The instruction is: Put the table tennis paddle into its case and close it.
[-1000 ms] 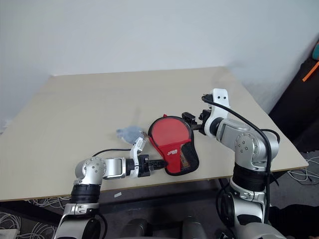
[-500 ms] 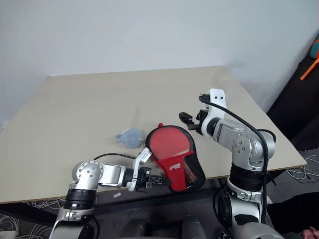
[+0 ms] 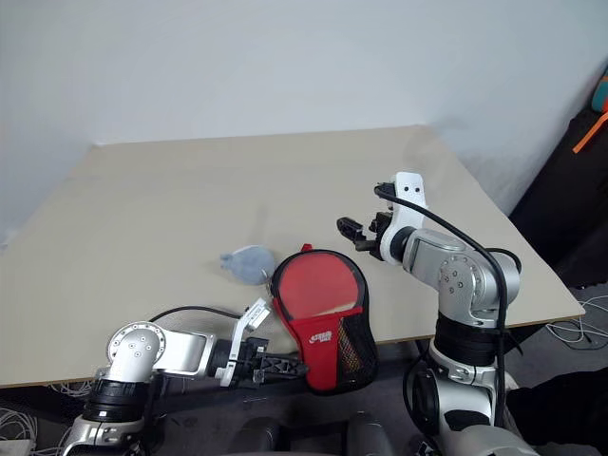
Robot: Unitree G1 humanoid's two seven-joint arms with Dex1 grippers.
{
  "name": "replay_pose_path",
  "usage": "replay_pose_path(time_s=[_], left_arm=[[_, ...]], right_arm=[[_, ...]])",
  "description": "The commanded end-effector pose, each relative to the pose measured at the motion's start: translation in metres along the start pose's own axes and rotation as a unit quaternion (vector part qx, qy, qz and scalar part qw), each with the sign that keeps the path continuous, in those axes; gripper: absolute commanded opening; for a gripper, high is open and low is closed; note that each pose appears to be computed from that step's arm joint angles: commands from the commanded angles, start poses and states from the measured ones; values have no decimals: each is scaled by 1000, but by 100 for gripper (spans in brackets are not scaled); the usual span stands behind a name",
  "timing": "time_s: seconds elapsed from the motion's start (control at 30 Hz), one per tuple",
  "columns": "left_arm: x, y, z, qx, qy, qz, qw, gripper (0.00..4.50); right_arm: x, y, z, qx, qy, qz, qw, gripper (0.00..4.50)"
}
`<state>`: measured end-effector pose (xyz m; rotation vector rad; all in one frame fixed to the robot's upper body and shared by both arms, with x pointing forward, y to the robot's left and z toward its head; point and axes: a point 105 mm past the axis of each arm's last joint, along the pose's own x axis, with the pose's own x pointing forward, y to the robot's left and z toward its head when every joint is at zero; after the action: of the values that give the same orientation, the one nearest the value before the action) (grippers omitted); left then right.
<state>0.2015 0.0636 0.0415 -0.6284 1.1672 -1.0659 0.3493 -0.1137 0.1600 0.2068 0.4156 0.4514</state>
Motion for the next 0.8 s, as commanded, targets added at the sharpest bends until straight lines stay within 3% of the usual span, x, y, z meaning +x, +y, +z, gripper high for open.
replay_pose_path(time_s=[0.03, 0.17, 0.4, 0.57, 0.8], left_arm=[[-5, -6, 7, 27, -14, 2, 1000, 2], [-16, -4, 15, 70, -32, 31, 997, 2], [-55, -3, 27, 247, -21, 105, 963, 2], [-54, 8, 16, 230, -2, 101, 968, 2], [-26, -9, 10, 194, -19, 42, 980, 2]], right_arm=[[-2, 9, 16, -17, -27, 18, 999, 450], [-1, 10, 17, -19, -25, 21, 999, 450], [5, 13, 19, -25, -21, 35, 999, 450], [9, 18, 21, -28, -21, 46, 998, 450], [10, 19, 22, -30, -23, 48, 998, 450]])
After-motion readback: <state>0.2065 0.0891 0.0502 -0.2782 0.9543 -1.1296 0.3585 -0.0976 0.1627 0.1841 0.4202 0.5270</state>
